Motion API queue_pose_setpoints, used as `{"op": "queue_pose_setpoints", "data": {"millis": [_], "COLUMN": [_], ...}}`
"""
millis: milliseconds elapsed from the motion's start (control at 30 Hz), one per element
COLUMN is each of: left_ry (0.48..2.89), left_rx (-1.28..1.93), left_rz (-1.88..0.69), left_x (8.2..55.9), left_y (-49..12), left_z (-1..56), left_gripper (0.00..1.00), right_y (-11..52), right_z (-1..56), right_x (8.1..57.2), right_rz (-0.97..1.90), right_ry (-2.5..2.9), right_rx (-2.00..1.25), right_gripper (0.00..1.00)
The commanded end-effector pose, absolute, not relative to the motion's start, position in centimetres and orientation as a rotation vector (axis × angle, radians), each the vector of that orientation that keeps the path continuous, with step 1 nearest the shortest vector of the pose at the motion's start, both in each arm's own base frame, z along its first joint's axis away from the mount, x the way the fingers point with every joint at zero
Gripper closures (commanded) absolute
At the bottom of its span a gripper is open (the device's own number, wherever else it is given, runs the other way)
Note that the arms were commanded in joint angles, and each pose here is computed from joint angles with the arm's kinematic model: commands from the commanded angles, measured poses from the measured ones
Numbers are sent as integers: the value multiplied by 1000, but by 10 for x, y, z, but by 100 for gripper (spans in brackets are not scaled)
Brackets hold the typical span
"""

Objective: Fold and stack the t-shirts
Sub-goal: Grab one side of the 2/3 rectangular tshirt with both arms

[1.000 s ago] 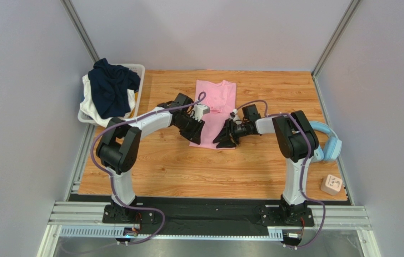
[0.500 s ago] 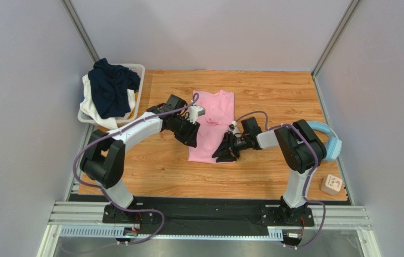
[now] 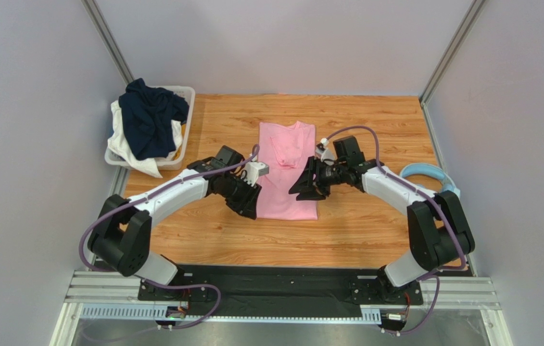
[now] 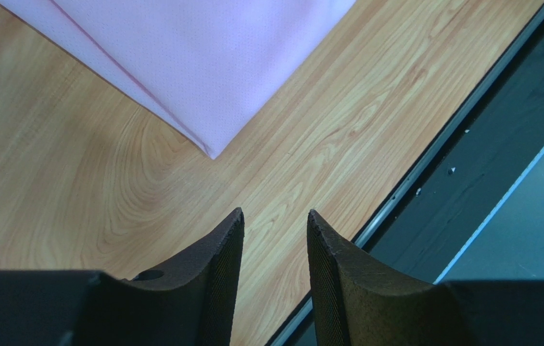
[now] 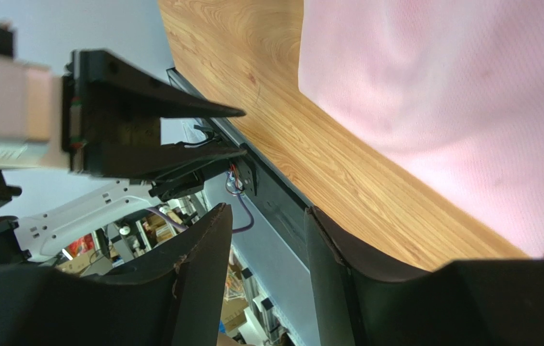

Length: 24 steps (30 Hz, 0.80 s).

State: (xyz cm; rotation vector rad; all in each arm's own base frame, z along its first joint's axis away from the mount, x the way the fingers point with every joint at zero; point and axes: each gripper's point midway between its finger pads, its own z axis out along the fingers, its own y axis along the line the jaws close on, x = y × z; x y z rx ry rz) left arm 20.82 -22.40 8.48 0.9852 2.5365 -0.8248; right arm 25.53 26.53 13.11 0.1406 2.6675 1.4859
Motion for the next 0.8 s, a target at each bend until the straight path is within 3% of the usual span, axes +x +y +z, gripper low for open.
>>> {"op": "queue_pose_setpoints", "data": {"millis": [0,267,567,767], "left_ry": [2628,2691,2718,2754], "left_rx": [943,884,809,788], "left_rz": [-828,-734,-669,-699], "left_x": [208,218,230,232], "left_y": [-228,-222,-222,-228], "left_z": [66,47,38,31], "left_gripper": [55,55,44,43], "right_y": [239,205,193,186], "right_z": [108,64,58,49], "right_x": [234,215,218,222], "right_rz": [1365,1273,1278,1278], "right_ry": [2767,2841,2828,2838], "right_rx": [236,373,402,426], "right_gripper": [52,52,52,53]}}
